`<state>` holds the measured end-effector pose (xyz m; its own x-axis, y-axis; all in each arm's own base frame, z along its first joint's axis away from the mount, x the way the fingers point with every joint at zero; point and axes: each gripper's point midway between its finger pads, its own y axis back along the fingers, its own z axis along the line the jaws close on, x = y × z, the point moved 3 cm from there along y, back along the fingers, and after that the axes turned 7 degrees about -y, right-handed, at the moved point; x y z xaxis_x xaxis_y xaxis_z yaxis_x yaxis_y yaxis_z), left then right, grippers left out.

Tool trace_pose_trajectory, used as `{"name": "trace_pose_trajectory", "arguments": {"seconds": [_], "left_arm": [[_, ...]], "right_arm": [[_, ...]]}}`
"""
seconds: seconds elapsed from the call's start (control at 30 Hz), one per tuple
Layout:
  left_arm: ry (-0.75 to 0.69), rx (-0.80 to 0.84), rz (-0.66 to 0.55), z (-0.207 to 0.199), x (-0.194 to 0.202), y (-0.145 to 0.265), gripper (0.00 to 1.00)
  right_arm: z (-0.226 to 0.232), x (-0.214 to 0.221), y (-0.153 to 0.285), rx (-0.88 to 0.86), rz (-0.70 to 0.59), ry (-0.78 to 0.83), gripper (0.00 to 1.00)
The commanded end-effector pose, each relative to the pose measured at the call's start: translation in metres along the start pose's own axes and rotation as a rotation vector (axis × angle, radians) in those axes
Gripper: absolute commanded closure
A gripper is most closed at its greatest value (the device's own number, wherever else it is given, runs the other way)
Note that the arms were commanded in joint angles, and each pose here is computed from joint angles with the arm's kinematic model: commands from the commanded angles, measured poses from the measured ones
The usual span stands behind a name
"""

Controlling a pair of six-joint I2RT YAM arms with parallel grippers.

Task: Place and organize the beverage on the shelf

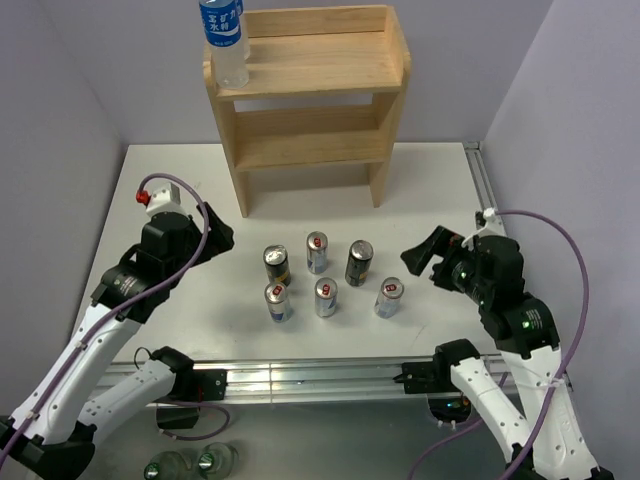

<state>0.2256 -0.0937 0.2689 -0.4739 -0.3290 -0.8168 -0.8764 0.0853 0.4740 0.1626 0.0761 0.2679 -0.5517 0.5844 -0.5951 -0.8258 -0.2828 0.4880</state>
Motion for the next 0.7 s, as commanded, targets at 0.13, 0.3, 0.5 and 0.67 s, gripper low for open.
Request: {"name": "trace_pose_trajectory", "arguments": {"seconds": [0.13,0.3,0.5,0.67], "left_arm": [[-0.048,0.042,0.002,-0.001,0.0,0.01,0.01],[-0.048,0.066,-0.032,-0.003,-0.008,0.019,0.01],[-0.018,0.074,-0.065,0.004,-0.006,0.027,0.01],[0.007,0.068,-0.078,0.004,-0.007,0.026,0.01]], "right_arm": [[-0.035,0.074,0.006,-0.004,0.244,-0.032,0.0],[-0.062,0.092,0.003,0.159,0.29,-0.102,0.0],[-0.084,0.087,-0.015,0.36,0.25,-0.026,0.0],[-0.045,0.046,-0.025,0.375,0.156,0.056,0.0]]}}
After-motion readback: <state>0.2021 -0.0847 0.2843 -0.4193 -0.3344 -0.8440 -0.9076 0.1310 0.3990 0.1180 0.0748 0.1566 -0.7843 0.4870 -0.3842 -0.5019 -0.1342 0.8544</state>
